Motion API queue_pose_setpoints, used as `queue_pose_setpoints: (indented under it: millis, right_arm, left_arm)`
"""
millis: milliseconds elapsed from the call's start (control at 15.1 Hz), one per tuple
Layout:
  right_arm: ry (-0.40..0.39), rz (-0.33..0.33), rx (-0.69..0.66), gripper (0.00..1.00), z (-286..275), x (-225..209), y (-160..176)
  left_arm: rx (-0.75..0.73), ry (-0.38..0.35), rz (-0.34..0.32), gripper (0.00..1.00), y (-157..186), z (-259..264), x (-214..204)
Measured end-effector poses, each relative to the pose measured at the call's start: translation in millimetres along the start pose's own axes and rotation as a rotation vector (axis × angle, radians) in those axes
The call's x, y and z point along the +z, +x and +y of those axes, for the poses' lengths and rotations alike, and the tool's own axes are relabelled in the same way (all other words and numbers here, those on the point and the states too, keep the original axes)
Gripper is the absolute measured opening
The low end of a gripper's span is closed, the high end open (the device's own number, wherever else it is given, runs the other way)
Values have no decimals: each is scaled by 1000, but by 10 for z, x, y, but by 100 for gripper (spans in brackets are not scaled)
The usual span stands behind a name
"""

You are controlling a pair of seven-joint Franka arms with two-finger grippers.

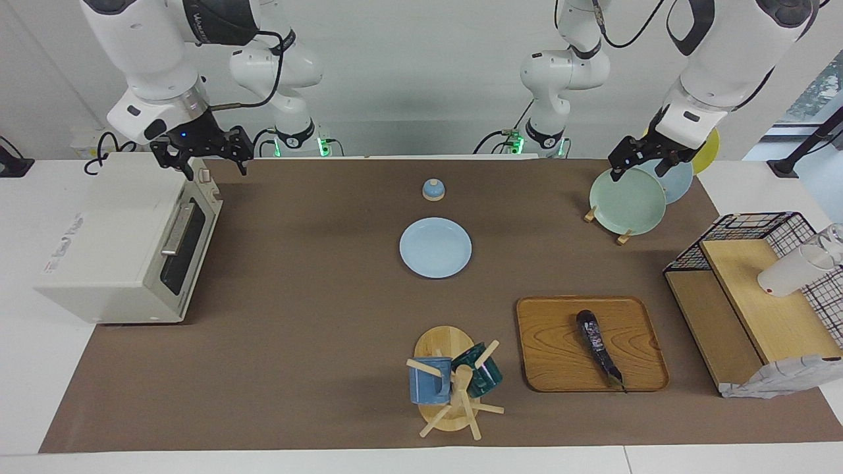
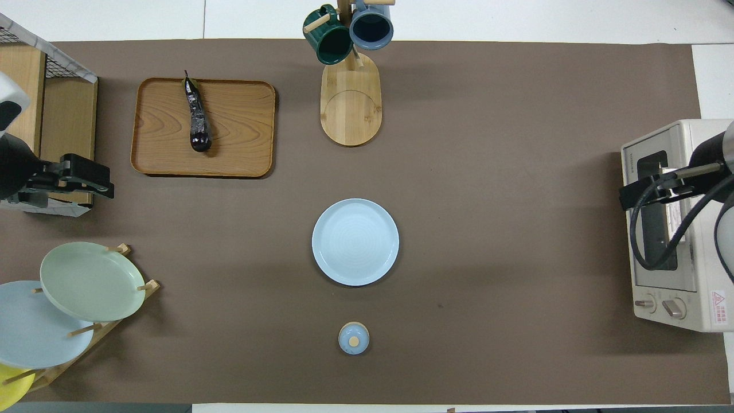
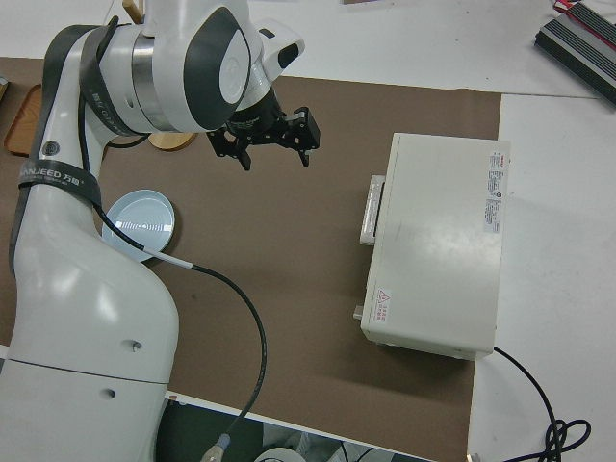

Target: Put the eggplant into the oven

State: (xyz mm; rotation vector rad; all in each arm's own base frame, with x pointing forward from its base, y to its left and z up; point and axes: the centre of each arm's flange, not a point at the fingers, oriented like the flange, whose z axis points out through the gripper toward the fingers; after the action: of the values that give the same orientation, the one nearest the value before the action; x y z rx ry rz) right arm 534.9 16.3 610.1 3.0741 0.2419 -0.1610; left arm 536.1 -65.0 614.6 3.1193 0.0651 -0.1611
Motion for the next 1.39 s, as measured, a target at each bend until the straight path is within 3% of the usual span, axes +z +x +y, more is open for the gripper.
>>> queue_pose_setpoints:
  millis: [596,993,1390]
  right_arm:
    - [0,0,0,100,0,0,0]
    - [0,0,0,100,0,0,0]
    - [0,0,0,100,0,0,0]
  left_arm:
    - [19,-1,9,100,0,5,-17]
    - [17,-12,84,100,92,19,-37]
    - [13,-26,74,100,381,49,319]
